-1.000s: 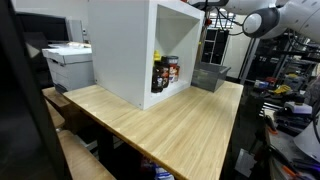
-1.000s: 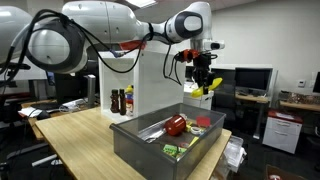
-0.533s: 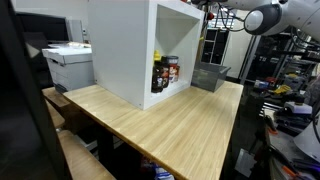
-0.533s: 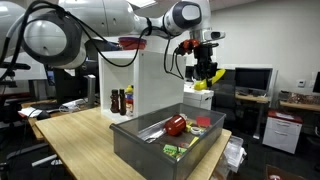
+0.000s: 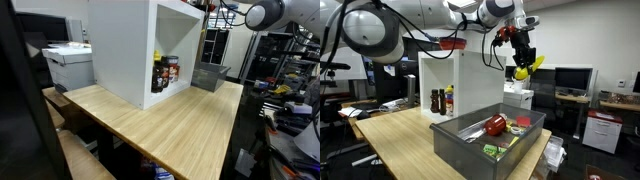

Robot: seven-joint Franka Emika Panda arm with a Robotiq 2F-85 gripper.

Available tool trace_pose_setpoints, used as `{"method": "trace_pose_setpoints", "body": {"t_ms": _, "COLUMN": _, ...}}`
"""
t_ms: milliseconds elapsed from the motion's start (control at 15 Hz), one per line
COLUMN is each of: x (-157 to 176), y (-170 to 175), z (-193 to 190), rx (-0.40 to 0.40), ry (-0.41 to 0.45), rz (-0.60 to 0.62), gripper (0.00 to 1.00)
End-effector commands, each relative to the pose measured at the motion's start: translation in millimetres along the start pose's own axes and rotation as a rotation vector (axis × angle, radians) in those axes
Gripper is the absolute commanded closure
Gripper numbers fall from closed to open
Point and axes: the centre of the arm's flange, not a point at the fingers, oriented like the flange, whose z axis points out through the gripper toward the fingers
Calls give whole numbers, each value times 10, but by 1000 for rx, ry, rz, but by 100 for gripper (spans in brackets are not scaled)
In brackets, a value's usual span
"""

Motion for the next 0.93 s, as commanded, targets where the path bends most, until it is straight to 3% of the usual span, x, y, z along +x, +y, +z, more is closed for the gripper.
{"method": "trace_pose_setpoints", "body": {"t_ms": 0, "x": -739, "y": 46, "z": -158, "rx": -53, "ry": 40, "rz": -22, "gripper": 88}}
{"method": "trace_pose_setpoints", "body": {"t_ms": 333, "x": -747, "y": -83, "z": -330, "rx": -92, "ry": 105, "rz": -49, "gripper": 88}}
{"method": "trace_pose_setpoints", "body": {"t_ms": 600, "x": -744, "y": -186, "z": -438, "rx": -76, "ry": 149, "rz": -81, "gripper": 88}}
{"method": "trace_pose_setpoints", "body": {"t_ms": 867, "x": -722, "y": -238, "z": -513, "rx": -67, "ry": 183, "rz": -23, "gripper": 88}}
